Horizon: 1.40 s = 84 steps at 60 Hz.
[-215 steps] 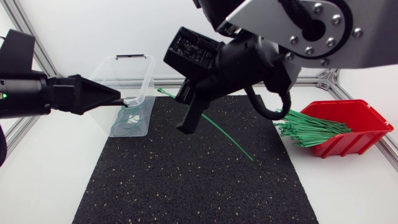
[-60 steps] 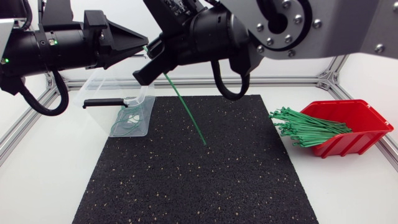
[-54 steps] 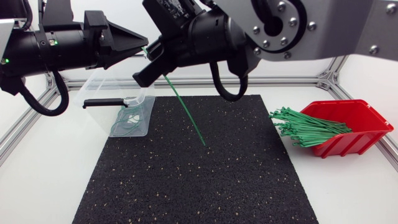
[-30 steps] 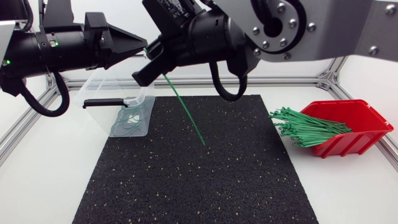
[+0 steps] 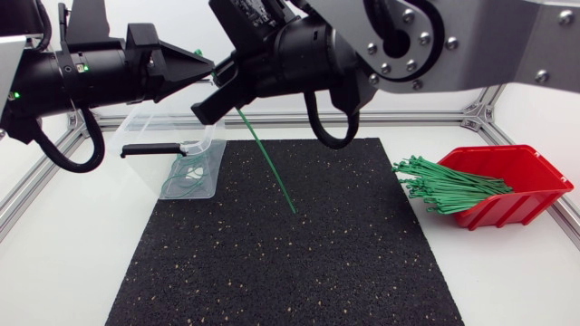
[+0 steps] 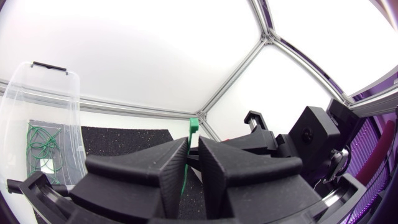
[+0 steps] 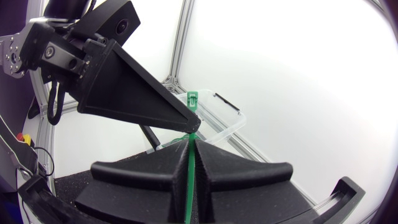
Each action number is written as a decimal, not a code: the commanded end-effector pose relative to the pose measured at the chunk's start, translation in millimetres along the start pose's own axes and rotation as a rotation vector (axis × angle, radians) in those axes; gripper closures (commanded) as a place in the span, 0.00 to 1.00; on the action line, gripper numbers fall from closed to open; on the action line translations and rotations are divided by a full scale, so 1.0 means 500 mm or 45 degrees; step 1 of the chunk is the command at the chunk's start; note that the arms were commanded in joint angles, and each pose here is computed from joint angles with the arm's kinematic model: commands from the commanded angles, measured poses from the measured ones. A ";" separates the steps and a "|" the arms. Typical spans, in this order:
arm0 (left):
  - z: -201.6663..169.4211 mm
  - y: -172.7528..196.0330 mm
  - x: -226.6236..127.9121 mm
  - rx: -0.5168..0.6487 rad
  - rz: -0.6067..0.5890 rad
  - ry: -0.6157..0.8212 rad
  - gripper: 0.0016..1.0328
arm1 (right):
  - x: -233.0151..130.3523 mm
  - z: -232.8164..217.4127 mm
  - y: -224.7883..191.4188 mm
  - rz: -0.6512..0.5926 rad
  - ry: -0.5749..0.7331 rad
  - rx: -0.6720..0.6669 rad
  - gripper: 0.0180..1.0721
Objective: Take a green cable tie from the red box, thread the tail through the head to close it, then place it in the transparent bin on the left.
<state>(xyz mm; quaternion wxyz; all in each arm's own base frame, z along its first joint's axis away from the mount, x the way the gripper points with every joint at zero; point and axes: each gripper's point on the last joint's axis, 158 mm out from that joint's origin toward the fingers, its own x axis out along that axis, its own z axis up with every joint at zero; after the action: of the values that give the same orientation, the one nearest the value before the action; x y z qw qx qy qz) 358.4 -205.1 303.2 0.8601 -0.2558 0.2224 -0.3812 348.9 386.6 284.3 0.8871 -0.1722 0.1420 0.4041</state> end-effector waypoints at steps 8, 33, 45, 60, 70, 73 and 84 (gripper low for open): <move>-0.021 -0.005 0.012 -0.034 -0.016 0.018 0.88 | 0.007 -0.018 0.009 0.017 0.019 0.073 0.95; -0.010 -0.011 0.007 -0.011 -0.009 -0.024 0.88 | 0.012 -0.021 0.024 0.073 0.028 0.172 0.95; -0.004 -0.012 0.002 0.002 0.004 -0.052 0.88 | 0.014 -0.028 0.019 0.076 0.035 0.233 0.95; 0.005 -0.010 -0.003 0.014 0.022 -0.086 0.87 | 0.008 -0.031 0.001 0.065 0.022 0.294 0.95; 0.004 -0.013 -0.004 0.019 0.017 -0.091 0.87 | 0.001 -0.027 -0.014 0.051 0.002 0.317 0.95; 0.004 -0.011 -0.003 0.019 0.018 -0.092 0.87 | 0.000 -0.026 -0.014 0.052 -0.004 0.317 0.95; -0.002 -0.016 0.003 0.020 0.009 -0.082 0.87 | -0.003 -0.018 -0.011 0.065 -0.017 0.324 0.95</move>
<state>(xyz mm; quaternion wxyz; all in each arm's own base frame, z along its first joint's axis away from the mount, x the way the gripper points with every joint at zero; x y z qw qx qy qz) 359.1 -208.5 310.4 0.8749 -0.2502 0.1882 -0.3694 354.4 381.4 275.3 0.8916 -0.0664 0.1905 0.4054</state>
